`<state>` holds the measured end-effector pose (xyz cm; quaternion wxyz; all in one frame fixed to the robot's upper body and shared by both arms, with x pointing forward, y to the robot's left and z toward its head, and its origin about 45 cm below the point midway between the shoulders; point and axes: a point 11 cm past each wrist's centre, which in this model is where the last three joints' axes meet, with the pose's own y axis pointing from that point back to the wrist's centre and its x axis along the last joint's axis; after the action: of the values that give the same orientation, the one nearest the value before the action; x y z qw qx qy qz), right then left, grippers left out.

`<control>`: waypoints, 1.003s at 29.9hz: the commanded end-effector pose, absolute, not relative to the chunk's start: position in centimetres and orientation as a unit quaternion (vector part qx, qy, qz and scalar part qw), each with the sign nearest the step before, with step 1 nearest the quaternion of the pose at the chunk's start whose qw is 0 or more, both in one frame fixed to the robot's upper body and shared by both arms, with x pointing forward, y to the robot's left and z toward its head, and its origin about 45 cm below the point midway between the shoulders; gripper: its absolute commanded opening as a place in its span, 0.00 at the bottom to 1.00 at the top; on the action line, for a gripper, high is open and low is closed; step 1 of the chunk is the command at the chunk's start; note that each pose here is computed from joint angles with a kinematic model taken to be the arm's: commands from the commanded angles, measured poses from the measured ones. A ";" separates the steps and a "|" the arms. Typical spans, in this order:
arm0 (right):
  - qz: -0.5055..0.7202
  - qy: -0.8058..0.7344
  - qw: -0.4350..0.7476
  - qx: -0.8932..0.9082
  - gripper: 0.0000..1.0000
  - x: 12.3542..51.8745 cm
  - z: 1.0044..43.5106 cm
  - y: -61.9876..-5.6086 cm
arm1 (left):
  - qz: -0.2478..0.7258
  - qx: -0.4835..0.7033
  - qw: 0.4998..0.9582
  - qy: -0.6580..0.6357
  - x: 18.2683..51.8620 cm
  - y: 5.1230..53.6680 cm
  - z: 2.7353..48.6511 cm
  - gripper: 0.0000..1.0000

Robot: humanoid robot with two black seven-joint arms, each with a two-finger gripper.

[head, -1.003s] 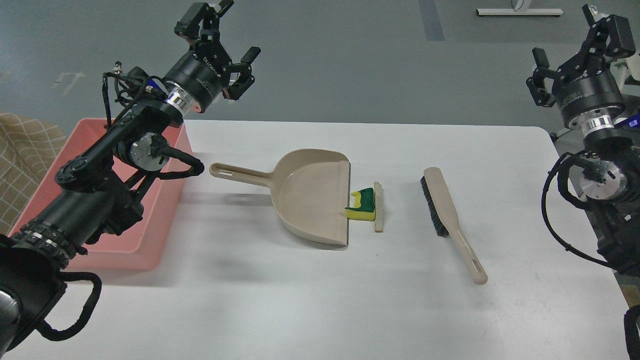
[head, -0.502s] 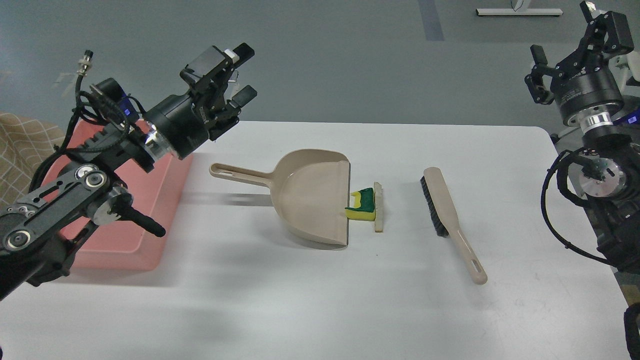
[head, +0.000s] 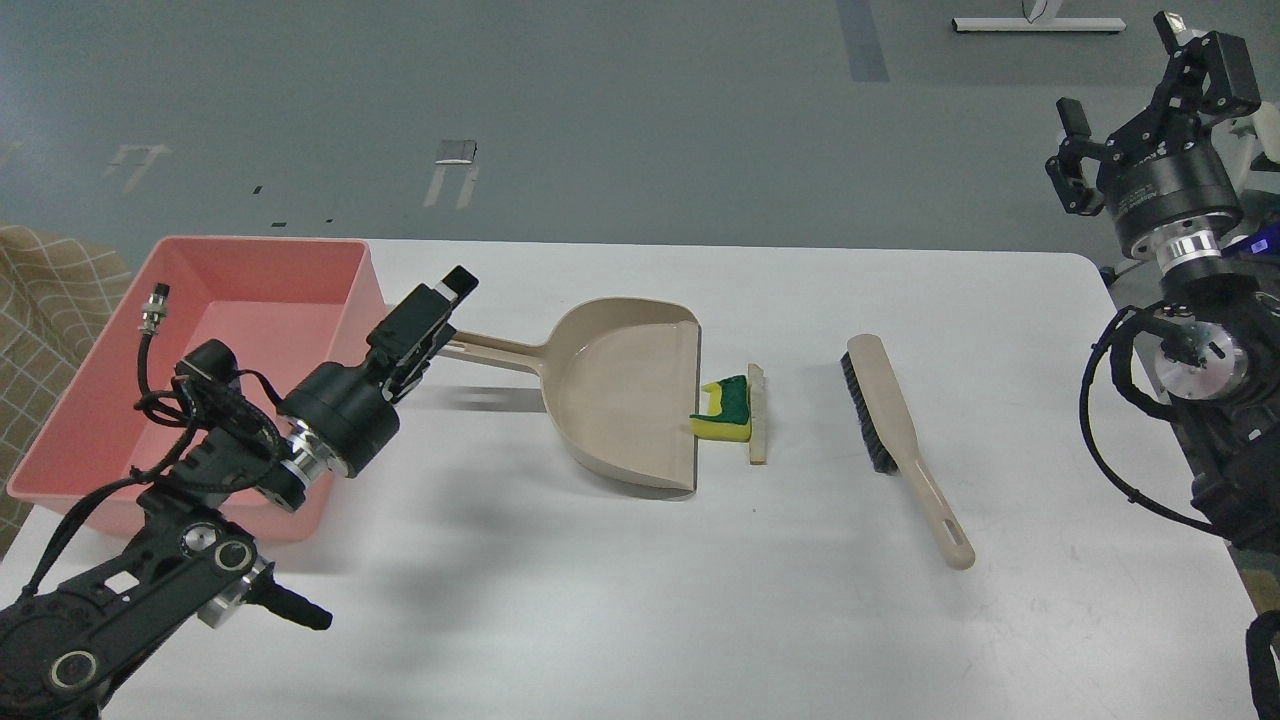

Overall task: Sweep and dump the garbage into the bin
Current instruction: 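Lower the left gripper and grasp the dustpan handle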

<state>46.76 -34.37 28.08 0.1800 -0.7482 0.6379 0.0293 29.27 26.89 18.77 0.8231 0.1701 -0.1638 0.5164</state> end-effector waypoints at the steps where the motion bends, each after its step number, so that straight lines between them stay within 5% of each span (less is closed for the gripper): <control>1: 0.031 0.638 0.180 -0.748 1.00 46.7 27.9 -34.3 | 0.520 0.196 0.819 -0.144 28.4 26.3 16.1 0.98; 30: 0.030 0.635 0.182 -0.750 1.00 46.6 28.0 -34.2 | 0.599 0.234 0.761 -0.084 33.5 26.1 10.4 0.98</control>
<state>46.63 -34.27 28.10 0.1810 -0.7497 0.6359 0.0286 33.02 26.22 10.34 0.7619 0.2374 -0.0847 0.5966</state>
